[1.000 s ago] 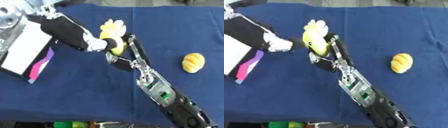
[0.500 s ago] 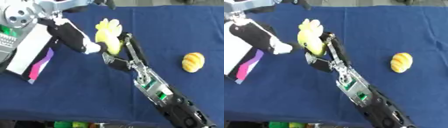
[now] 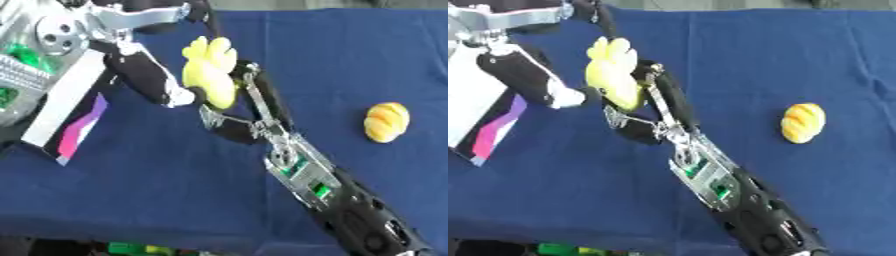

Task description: Pick up the objects with one hand, pass them to the other hand, and then place them into the box on the other side of the table.

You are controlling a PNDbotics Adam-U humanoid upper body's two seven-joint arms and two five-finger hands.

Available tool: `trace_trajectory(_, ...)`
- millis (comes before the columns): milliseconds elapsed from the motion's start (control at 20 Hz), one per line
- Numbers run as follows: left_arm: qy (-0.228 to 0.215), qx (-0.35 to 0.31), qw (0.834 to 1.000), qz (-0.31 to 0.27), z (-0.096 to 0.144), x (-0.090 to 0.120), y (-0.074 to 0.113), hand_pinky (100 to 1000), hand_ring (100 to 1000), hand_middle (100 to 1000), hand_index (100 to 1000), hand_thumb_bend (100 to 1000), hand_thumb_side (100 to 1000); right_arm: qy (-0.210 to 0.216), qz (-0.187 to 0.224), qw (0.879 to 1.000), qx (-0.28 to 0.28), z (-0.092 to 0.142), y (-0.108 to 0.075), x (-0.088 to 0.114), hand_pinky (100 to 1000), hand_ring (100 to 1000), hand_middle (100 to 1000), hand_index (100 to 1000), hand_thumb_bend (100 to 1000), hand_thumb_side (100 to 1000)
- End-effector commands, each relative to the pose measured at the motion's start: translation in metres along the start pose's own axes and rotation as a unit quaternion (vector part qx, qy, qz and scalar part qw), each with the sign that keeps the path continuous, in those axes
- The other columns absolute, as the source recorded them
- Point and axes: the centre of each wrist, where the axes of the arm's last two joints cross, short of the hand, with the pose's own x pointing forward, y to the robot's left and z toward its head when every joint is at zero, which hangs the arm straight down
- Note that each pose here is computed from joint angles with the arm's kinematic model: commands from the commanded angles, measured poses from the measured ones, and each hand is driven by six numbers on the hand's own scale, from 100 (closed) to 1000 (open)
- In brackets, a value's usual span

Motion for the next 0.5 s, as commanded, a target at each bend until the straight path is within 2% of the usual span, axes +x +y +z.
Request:
trace_trajectory(50,0.01,-0.006,1.0,-0.002,-0.0021,-0.0039,0.0022,878,873,850,854,379,370,-0.029,0.003,1.0,-0.005,-0.0076,-0.0017,0.0092,794,571,436,639,100,100)
trace_trajectory(500,0.018,-0.019,1.0,-0.005,-0.0112,-0.0079,-0.0049,852,848,816,820,345,333,-0.039,0.003,0.999,-0.005,-0.0095,-0.0005,0.0111,793,569,435,637,100,100)
